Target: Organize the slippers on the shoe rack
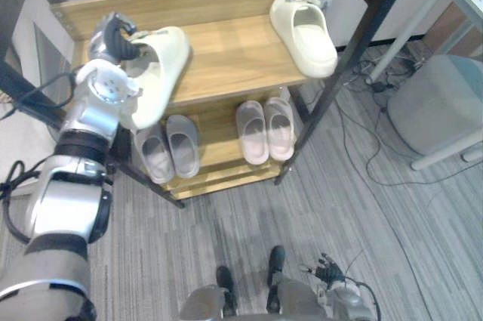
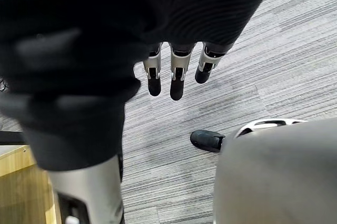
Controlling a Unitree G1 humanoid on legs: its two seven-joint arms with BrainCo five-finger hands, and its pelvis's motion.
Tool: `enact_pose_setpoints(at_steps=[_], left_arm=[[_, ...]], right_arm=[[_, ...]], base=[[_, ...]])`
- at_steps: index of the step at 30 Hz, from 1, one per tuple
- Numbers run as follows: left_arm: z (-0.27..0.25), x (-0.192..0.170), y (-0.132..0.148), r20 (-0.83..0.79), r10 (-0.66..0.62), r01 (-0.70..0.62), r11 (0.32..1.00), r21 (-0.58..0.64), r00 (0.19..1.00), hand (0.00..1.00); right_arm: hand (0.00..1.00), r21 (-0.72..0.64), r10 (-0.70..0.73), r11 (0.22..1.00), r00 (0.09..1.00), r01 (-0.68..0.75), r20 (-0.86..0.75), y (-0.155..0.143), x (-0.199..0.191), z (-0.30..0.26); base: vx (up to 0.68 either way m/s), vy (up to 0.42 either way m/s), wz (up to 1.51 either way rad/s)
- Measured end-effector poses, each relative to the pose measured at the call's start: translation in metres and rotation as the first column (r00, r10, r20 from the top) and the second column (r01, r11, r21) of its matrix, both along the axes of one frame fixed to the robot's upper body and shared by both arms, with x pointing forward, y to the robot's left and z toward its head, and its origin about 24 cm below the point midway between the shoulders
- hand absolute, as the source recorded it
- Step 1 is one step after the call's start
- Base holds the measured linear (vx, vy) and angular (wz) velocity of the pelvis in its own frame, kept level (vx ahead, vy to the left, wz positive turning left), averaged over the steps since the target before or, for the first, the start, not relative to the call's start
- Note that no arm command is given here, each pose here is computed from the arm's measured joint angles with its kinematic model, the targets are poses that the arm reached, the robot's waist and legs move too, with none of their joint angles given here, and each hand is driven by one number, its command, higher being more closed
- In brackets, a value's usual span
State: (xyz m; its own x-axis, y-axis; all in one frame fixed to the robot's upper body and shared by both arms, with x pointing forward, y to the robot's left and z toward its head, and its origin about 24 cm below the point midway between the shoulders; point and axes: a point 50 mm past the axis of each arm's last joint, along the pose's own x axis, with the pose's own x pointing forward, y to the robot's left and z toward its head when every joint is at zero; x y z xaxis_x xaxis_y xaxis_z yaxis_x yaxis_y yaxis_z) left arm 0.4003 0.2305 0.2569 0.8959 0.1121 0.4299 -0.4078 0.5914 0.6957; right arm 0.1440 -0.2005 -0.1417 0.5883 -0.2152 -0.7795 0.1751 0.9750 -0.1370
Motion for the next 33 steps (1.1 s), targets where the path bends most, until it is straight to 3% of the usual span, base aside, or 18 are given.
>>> enact_pose_setpoints(at_steps=[8, 18, 19, 33], left_arm=[[0.026, 0.005, -0.020, 0.080, -0.019, 0.023, 0.999, -0.042, 0.997, 1.00], [0.037, 0.008, -0.013, 0.095, 0.045, -0.036, 0.995, -0.090, 0.994, 1.00], [0.036, 0.008, -0.013, 0.092, 0.047, -0.038, 0.995, -0.093, 0.995, 0.00], [0.048, 0.008, -0.016, 0.113, 0.052, -0.040, 0.993, -0.111, 0.992, 0.00]], right_arm=[[0.00, -0.014, -0.013, 1.000, 1.000, 0.013, 0.011, -0.002, 0.002, 0.002], [0.00, -0.022, -0.026, 0.999, 0.999, 0.027, 0.032, -0.004, 0.008, 0.005], [0.00, -0.023, -0.030, 0.999, 0.999, 0.031, 0.033, -0.005, 0.008, 0.005], [0.00, -0.038, -0.036, 0.999, 0.998, 0.038, 0.046, -0.007, 0.014, 0.007]], base=[[0.00, 0.013, -0.16], [-0.02, 0.030, -0.30], [-0.01, 0.031, -0.15], [0.02, 0.034, -0.08]])
